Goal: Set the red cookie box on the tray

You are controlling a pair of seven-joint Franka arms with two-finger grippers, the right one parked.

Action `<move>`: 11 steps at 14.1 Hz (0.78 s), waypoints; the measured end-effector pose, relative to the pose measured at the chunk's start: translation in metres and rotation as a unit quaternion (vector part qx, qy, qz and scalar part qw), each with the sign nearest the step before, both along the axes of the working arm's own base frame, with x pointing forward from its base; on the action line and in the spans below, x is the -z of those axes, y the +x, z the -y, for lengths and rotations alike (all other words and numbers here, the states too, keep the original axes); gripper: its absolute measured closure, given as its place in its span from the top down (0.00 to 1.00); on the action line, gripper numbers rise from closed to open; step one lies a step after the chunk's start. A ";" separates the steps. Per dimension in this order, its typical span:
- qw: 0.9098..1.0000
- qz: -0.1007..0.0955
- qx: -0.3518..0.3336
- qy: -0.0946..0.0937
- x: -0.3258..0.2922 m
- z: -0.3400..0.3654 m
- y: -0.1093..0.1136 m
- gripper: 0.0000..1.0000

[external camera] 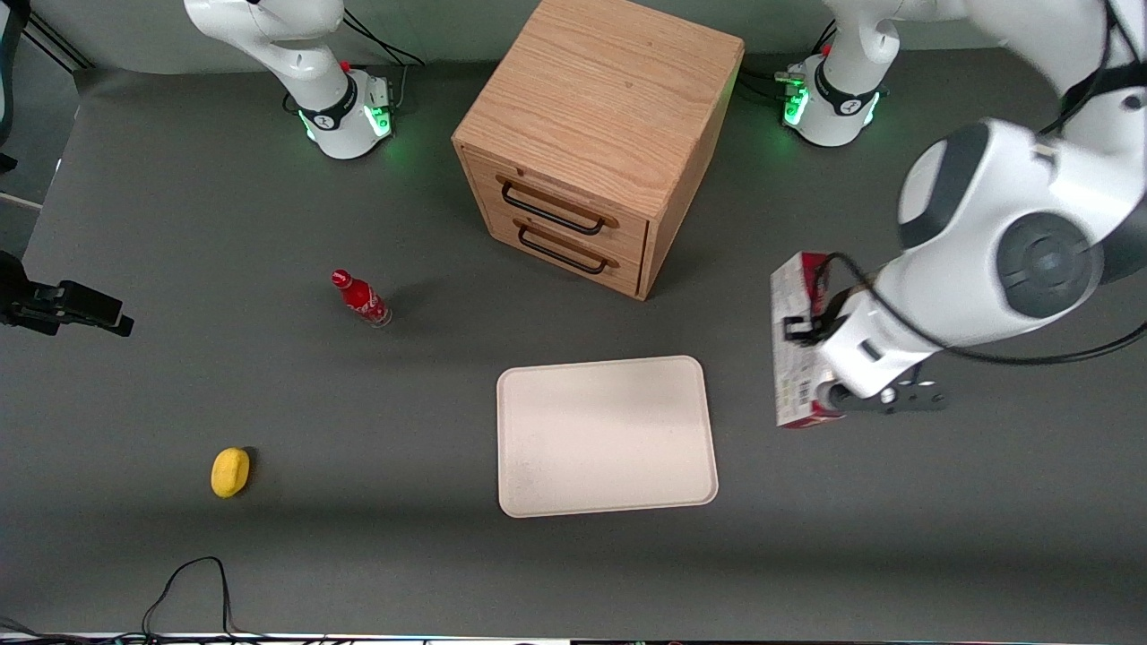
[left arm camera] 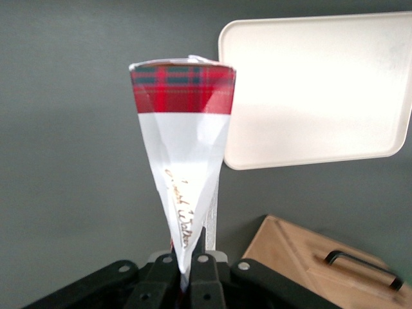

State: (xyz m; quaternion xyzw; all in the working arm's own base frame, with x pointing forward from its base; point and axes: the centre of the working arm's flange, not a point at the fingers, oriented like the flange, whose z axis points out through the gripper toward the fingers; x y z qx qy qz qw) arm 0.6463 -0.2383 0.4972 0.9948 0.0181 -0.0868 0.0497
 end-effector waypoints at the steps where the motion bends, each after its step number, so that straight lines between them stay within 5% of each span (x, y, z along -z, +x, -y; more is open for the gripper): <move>1: 1.000 -0.002 -0.012 0.005 0.013 0.016 0.005 0.04; 5: 0.998 0.032 -0.038 0.029 0.073 0.071 0.022 0.04; 11: 0.997 0.068 -0.024 0.039 0.165 0.112 0.033 0.04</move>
